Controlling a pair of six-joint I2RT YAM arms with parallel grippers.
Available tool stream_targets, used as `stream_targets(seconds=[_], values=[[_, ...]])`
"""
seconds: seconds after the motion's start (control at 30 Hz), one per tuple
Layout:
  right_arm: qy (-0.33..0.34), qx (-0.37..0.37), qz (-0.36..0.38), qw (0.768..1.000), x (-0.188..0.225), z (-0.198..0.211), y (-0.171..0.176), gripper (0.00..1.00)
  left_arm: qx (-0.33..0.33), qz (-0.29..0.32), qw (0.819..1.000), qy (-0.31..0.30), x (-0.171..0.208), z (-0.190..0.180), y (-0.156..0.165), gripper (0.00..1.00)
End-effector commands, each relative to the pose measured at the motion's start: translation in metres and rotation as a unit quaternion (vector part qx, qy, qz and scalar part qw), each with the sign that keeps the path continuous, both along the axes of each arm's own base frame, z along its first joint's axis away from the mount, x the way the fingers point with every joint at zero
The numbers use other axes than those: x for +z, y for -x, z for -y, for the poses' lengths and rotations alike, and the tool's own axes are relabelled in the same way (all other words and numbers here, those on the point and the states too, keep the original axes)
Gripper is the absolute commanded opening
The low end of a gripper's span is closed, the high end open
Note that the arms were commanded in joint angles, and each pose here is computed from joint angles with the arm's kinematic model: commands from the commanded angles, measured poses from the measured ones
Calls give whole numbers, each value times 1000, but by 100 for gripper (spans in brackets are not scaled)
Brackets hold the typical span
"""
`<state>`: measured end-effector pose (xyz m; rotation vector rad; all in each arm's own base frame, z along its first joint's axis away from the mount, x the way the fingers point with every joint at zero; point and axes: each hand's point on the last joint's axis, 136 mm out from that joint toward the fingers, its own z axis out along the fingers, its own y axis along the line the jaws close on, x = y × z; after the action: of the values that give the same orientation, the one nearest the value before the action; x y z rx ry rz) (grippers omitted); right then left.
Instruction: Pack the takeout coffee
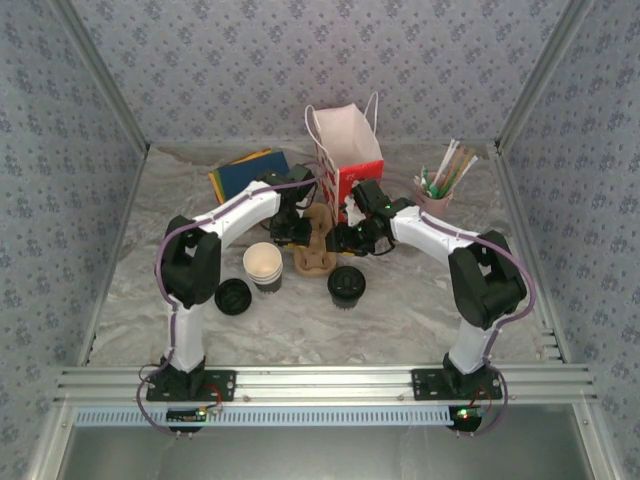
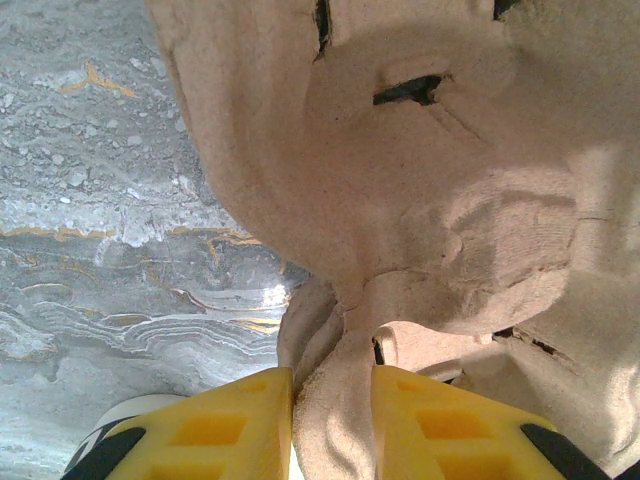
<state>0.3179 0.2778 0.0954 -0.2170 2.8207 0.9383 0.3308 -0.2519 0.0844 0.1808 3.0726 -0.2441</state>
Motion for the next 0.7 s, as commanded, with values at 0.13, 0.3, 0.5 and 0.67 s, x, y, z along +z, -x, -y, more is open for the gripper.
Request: stream_targets(seconds=[0.13, 0.3, 0.5, 0.67], values=[[-22, 6, -9, 1000, 6, -11, 1, 40, 8, -3, 1000, 13, 5, 1, 2, 27], [-34, 7, -2, 999, 16, -15, 0, 39, 8, 3, 1000, 16, 11, 1, 1, 27], [-31, 5, 9, 999, 26, -14, -2, 38, 9, 10, 1000, 15, 14, 0, -1, 27], [4, -21, 22, 1000, 23, 3, -7, 40, 9, 11, 1000, 6, 10, -4, -2, 27]])
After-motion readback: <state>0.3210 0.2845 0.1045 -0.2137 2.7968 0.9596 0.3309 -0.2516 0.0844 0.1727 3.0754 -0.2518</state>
